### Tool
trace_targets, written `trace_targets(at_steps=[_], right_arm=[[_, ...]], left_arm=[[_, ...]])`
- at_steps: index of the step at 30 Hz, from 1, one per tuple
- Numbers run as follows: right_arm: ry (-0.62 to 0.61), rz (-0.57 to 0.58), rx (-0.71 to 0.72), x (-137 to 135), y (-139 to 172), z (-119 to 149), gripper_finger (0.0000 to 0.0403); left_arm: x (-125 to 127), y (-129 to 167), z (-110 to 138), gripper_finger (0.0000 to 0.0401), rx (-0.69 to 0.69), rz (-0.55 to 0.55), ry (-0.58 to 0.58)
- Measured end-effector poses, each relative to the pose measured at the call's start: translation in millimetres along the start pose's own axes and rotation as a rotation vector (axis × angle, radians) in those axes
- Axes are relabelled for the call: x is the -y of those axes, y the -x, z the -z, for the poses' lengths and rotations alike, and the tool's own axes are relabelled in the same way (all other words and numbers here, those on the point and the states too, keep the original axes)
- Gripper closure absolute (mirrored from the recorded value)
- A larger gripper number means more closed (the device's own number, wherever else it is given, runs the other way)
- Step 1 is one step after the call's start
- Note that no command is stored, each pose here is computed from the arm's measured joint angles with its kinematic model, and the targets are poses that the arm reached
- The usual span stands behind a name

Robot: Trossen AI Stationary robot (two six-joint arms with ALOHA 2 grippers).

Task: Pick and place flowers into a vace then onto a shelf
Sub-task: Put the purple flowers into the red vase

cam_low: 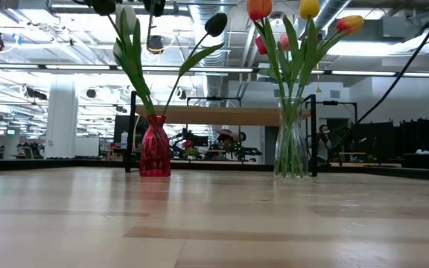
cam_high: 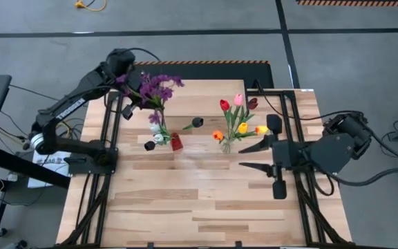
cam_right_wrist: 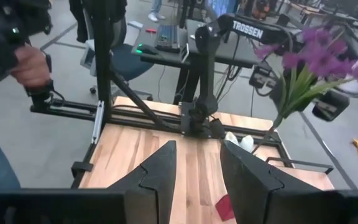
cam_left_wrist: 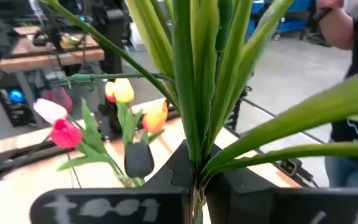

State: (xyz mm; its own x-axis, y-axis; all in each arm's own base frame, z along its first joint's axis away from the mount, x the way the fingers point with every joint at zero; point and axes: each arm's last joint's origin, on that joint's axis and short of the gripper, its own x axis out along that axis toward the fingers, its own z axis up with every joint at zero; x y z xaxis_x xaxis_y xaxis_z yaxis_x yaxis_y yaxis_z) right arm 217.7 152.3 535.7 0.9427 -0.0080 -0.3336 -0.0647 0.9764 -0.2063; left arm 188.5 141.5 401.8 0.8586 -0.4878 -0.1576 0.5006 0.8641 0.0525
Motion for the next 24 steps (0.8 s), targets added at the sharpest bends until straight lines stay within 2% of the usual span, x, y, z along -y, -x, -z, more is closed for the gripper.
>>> trace_targets(at_steps=[6,14,19,24], right_arm=[[-0.001,0.033,-0.003,2.6,0.7,0.5,0.0284],[-0.061,0.071,-0.003,3.6,0.6,0.9,0.0284],[-0.080,0.101,-0.001,3.9,-0.1,0.9,0.0284],[-0.081,0.110,-0.001,4.1,-0.2,1.0,0.0284]], left_arm=[[-16.1,-8.2,19.2,0.0400,-0.003,0.063,-0.022],[-25.7,-11.7,32.1,0.0400,0.006,0.096,-0.113],[-37.6,-15.9,51.2,0.0400,0.019,0.143,-0.035],[-46.6,-21.5,63.8,0.0400,-0.015,0.135,-0.050]])
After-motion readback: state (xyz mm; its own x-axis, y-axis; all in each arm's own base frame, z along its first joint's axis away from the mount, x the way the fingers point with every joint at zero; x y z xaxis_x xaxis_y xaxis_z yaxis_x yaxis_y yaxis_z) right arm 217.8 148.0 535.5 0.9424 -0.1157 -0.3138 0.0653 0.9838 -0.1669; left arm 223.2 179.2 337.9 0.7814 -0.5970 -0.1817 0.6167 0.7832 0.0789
